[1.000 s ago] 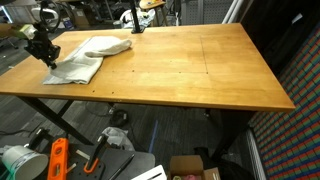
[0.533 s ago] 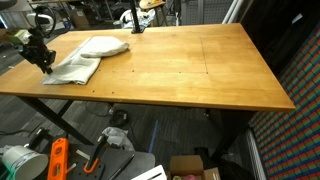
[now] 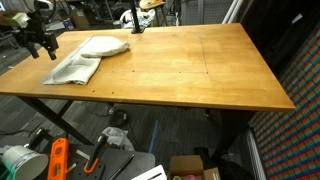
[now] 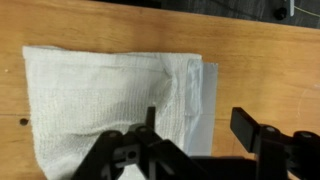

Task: Fold the cloth on the table

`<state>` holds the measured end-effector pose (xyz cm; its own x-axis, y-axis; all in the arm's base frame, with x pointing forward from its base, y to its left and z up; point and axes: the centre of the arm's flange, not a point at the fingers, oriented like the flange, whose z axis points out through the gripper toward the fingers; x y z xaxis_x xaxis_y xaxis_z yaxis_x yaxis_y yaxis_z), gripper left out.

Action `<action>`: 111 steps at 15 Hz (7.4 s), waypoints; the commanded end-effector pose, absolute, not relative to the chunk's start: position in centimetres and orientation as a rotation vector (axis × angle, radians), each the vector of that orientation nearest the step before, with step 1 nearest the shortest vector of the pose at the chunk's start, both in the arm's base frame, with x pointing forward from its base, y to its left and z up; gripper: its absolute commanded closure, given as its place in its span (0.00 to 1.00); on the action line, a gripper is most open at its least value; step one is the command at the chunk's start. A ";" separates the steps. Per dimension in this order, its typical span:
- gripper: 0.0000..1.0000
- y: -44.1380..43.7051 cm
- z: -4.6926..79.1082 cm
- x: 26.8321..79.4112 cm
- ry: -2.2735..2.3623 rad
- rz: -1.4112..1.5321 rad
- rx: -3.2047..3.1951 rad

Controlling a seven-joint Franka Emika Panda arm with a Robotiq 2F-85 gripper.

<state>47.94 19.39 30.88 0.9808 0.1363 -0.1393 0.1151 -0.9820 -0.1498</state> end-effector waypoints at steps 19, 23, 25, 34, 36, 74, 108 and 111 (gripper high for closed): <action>0.00 -4.0 32.7 69.8 0.444 0.390 -2.753; 0.00 -6.2 31.0 69.3 0.502 0.409 -2.752; 0.00 -7.3 30.6 68.0 0.502 0.419 -2.750; 0.00 -6.5 29.0 60.7 0.430 0.403 -2.802; 0.00 -5.4 28.3 60.0 0.443 0.328 -2.823; 0.87 6.7 29.7 57.1 0.414 -0.367 -2.784; 0.27 8.4 24.6 44.8 -0.294 -0.035 -2.806; 0.51 8.2 23.9 45.1 -0.294 -0.072 -2.853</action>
